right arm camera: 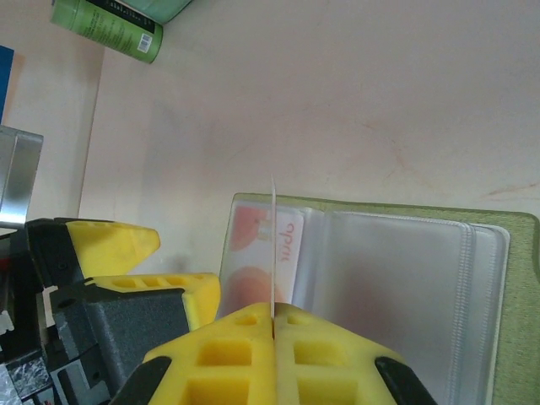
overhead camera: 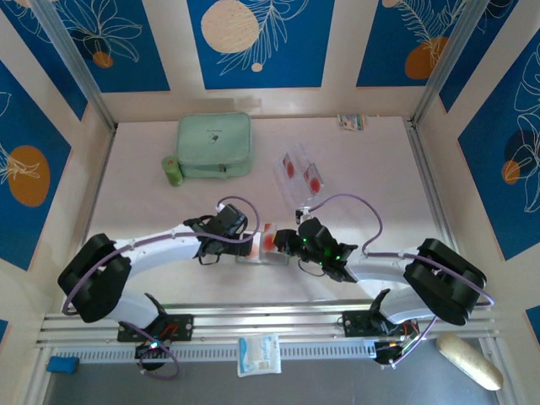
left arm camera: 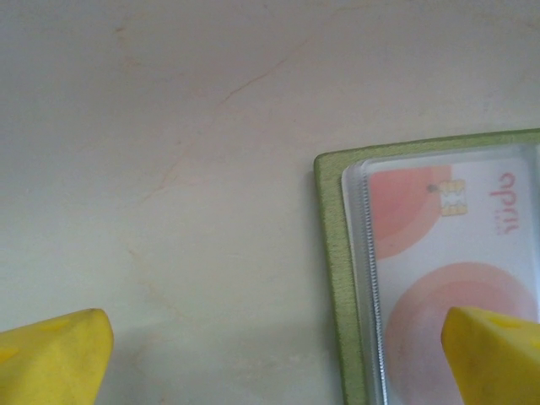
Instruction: Put the credit cards into the card holder
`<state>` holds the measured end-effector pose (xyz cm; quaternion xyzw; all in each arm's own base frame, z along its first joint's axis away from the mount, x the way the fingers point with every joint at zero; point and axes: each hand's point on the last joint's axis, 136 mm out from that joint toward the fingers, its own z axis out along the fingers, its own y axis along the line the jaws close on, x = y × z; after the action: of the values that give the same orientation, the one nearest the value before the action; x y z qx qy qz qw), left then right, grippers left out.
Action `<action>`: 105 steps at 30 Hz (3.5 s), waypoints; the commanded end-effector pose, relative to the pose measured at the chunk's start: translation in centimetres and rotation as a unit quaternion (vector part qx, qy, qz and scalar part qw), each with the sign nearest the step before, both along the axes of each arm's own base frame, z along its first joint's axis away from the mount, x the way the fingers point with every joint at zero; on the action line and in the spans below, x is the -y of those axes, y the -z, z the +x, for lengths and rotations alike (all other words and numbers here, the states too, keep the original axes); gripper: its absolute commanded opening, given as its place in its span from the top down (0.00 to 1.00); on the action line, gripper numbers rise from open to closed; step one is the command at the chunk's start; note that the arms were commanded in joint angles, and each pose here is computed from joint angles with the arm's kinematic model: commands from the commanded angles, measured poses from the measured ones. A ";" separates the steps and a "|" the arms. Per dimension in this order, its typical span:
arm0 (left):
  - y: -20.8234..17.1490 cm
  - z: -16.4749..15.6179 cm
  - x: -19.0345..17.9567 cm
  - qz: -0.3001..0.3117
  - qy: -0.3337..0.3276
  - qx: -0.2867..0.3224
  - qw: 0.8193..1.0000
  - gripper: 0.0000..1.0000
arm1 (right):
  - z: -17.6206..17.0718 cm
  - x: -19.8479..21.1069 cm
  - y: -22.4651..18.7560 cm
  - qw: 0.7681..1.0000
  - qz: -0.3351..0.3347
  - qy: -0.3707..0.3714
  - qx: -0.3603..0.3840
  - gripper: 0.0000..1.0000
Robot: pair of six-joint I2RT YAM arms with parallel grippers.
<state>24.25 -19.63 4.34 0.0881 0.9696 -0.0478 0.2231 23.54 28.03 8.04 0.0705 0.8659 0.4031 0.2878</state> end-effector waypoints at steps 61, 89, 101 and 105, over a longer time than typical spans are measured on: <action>0.2 -1.1 -1.5 0.027 -0.017 0.006 0.999 0.00 | -0.9 -0.1 4.1 0.999 -0.011 0.030 -0.026 1.00; 3.0 -2.4 -2.7 0.050 -0.021 -0.025 0.998 0.00 | -1.5 -0.6 5.3 0.999 -0.013 0.004 -0.030 1.00; 3.3 -2.6 -2.9 0.051 -0.021 -0.027 0.998 0.00 | -1.8 -0.8 5.3 0.999 -0.007 -0.007 -0.031 1.00; 3.3 -2.6 -2.9 0.050 -0.022 -0.027 0.998 0.00 | -1.7 -0.2 5.4 0.999 -0.010 -0.001 -0.033 1.00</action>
<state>22.91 -17.89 2.31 0.0703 0.9737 -0.0193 0.2157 22.50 29.34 3.95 0.0875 0.8664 0.4133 0.2663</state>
